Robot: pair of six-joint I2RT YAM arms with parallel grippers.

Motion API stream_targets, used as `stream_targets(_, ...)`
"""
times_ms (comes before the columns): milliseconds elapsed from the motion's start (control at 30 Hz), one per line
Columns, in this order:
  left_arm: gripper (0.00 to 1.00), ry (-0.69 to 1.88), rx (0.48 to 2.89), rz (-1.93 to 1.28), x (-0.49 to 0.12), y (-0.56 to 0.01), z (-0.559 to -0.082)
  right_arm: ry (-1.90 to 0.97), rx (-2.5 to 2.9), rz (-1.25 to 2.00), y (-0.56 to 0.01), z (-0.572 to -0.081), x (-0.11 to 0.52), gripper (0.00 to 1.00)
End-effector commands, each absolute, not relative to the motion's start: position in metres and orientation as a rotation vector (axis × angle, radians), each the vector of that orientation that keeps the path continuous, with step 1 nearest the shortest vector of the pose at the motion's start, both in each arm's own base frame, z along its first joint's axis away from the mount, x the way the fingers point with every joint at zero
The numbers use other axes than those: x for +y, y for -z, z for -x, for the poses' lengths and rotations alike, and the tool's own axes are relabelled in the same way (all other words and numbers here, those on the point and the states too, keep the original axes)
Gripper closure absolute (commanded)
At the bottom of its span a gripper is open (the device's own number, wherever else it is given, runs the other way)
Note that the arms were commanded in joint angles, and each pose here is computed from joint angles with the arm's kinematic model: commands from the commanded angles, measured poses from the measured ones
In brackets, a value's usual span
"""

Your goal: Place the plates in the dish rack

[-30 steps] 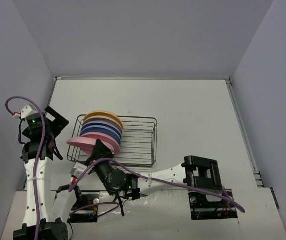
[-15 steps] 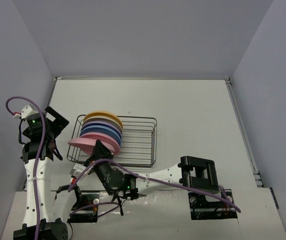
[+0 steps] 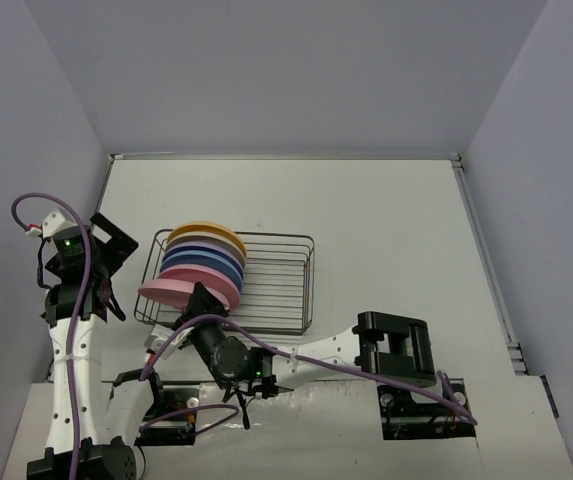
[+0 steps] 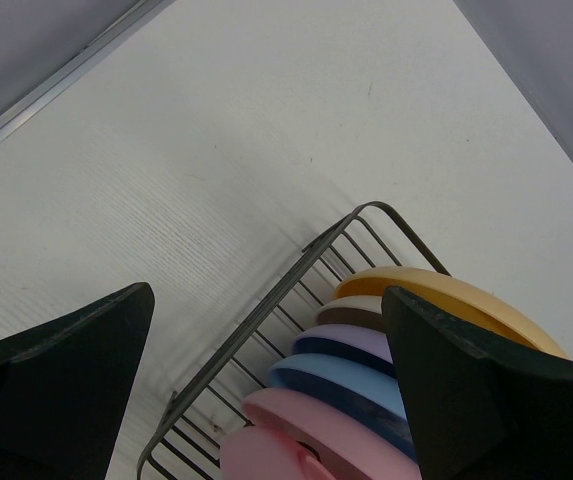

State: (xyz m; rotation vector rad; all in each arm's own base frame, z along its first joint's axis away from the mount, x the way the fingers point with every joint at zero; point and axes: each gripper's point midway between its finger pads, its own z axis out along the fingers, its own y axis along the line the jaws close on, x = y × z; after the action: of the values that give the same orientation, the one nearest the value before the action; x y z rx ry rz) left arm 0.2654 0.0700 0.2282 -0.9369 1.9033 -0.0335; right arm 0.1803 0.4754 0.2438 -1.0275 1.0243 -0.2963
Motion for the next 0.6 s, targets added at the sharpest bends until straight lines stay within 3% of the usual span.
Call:
stream_targets(0, 0.03, 0.048, 1.828, 0.891, 0.072, -0.254, -0.274, 0.221, 1.068, 0.883, -0.267, -0.191, 0.465, 1.0)
stream_targets(133, 0.03, 0.048, 1.83, 0.89, 0.071, -0.253, -0.273, 0.206, 1.091, 0.878, -0.263, -0.194, 0.464, 1.0)
stream_targets(300, 0.03, 0.047, 1.83, 0.891, 0.072, -0.253, -0.274, 0.194, 1.129, 0.861, -0.255, -0.198, 0.461, 0.92)
stream_targets(567, 0.03, 0.048, 1.829, 0.889, 0.071, -0.253, -0.274, 0.139, 1.179, 0.819, -0.258, -0.197, 0.456, 0.68)
